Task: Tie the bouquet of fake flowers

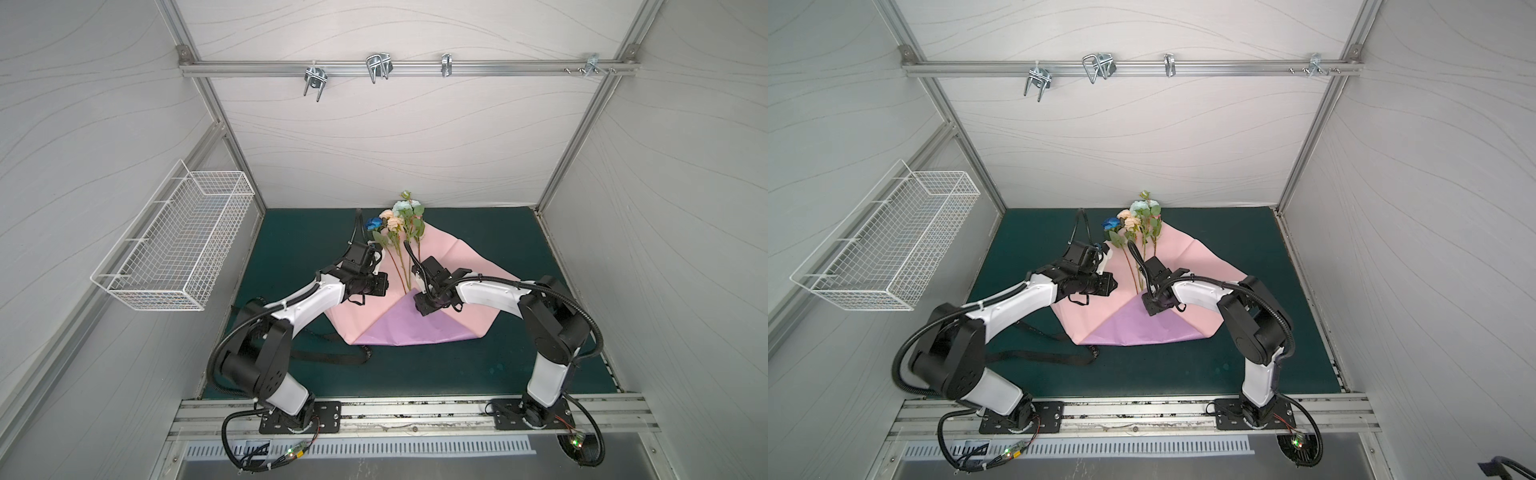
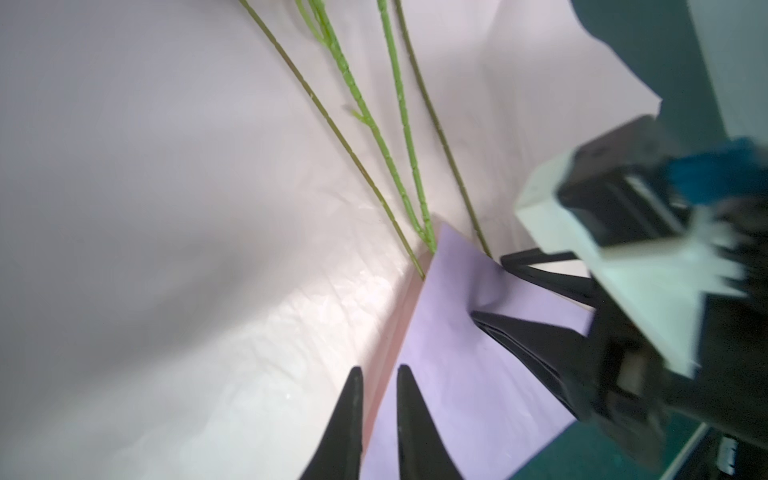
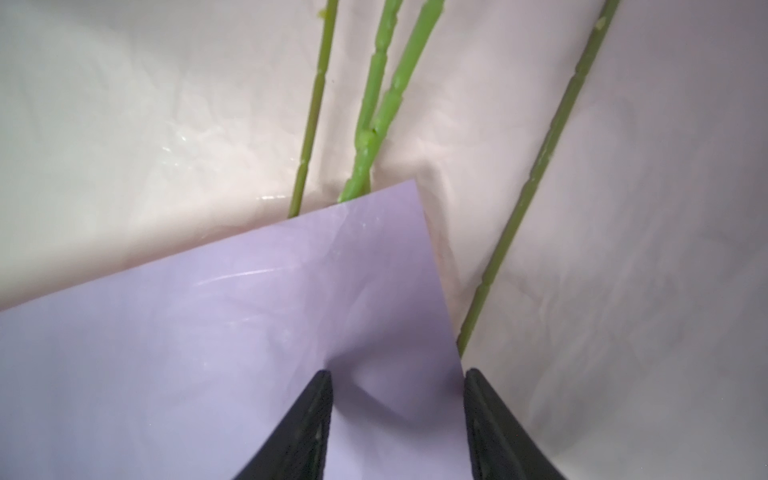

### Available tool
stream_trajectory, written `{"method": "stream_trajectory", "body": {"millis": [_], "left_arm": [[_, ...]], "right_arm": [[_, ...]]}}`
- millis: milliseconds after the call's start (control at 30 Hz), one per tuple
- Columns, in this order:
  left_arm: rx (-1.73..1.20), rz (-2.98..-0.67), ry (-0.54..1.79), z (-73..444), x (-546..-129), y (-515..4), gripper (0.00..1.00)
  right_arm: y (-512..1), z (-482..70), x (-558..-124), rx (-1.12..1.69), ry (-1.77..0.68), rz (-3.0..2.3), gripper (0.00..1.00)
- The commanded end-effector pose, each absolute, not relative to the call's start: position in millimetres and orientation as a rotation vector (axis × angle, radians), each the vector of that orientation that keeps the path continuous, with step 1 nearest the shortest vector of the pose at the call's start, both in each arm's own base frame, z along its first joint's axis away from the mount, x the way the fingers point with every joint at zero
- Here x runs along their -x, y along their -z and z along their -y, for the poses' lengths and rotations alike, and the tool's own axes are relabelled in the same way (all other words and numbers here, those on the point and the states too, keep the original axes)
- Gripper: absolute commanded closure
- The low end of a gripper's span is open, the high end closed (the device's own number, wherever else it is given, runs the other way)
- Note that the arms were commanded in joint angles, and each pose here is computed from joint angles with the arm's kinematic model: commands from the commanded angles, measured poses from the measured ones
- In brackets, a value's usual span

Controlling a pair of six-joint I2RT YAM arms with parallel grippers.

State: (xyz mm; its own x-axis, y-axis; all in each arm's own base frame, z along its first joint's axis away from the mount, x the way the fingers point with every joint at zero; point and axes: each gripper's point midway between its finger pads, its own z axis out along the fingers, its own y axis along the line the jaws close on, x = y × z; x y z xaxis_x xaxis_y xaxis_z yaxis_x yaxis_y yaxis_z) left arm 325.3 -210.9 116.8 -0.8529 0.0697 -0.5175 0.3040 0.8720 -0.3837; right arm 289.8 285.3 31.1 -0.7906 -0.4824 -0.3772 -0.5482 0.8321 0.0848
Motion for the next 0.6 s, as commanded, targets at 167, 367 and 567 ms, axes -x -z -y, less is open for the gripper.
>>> {"method": "stream_trajectory", "body": {"millis": [167,367,567], "left_arm": [[-0.220,-2.710,0.846,244.2,-228.8,-83.2,0.82],[-0.209,-2.840,0.796,247.9,-200.4,-41.9,0.87],[-0.146,-2.944,0.665,222.3,-182.2,-17.1,0.88]], "right_arm": [[-30.0,-285.1,-291.5,0.752,-0.250,-2.682,0.48],[-29.8,-285.1,-290.6,0.752,-0.252,-2.683,0.47],[-28.6,-283.1,-290.3,0.750,-0.241,-2.685,0.48]]}}
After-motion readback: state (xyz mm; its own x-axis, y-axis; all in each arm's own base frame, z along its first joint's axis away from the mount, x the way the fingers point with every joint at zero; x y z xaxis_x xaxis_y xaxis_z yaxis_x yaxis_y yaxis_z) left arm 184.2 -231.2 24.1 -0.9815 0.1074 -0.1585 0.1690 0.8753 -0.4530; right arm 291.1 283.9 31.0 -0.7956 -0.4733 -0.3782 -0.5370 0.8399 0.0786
